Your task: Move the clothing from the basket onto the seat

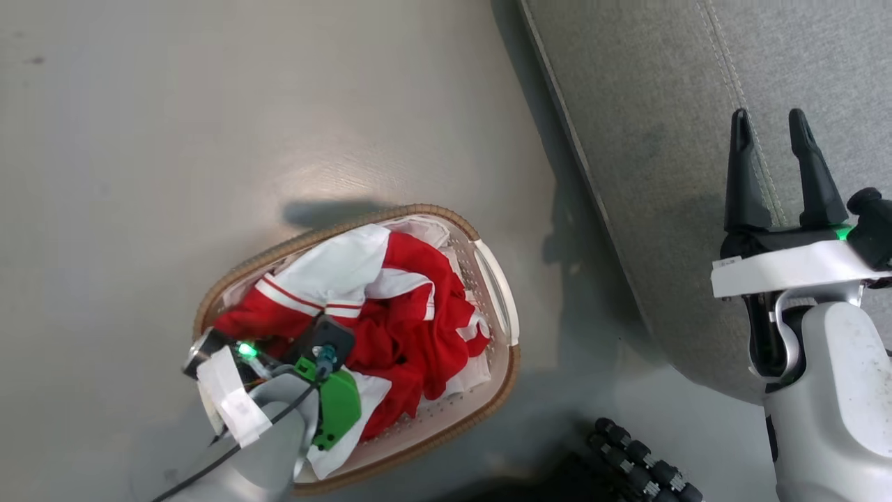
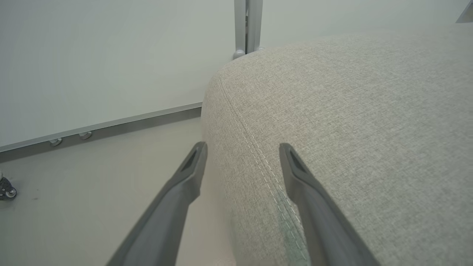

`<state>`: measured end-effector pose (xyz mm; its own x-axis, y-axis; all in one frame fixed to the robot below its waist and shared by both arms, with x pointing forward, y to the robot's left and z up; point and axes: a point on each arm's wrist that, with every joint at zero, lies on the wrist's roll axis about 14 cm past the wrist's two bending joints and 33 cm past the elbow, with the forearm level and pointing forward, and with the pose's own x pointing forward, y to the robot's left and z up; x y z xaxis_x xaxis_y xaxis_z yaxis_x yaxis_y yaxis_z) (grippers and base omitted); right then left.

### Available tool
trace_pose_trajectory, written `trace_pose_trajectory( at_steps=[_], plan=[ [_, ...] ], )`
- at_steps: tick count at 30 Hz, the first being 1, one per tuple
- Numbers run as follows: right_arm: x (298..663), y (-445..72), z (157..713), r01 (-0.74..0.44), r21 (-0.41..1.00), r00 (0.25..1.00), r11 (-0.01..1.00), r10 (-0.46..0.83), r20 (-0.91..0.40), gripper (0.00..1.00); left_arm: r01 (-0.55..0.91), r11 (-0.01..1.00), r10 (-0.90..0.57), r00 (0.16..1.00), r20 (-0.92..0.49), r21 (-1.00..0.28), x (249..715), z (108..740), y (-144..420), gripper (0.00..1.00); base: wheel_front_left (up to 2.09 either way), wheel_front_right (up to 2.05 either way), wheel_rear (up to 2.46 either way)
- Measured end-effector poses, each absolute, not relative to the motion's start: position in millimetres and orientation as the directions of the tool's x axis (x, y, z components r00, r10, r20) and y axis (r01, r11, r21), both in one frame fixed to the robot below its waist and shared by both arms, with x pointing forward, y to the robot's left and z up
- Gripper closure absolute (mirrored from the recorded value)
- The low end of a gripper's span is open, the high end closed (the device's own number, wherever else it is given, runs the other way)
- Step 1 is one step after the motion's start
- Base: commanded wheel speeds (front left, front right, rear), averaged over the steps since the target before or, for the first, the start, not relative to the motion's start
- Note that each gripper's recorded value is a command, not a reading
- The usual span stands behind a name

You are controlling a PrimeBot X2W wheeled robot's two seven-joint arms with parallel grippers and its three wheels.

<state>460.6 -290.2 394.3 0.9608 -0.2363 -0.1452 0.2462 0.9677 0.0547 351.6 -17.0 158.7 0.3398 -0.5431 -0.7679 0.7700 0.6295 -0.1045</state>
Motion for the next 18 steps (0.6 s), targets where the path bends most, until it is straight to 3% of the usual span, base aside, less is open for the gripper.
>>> trace_pose_trajectory(
  at_steps=[9, 18],
  plan=[
    [448, -270, 404, 0.198, 0.06, 0.971, 0.978, -0.187, -0.149, 0.0, 0.784, 0.613, -0.655, 0.434, -0.618, -0.1, 366, 223, -38, 1.0, 0.0, 0.0, 0.0],
    [424, -253, 425, 0.155, 0.054, 0.981, 0.986, -0.147, -0.127, 0.0, 0.793, 0.609, -0.7, 0.542, -0.465, 0.006, 386, 301, -37, 1.0, 0.0, 0.0, 0.0]
  ],
)
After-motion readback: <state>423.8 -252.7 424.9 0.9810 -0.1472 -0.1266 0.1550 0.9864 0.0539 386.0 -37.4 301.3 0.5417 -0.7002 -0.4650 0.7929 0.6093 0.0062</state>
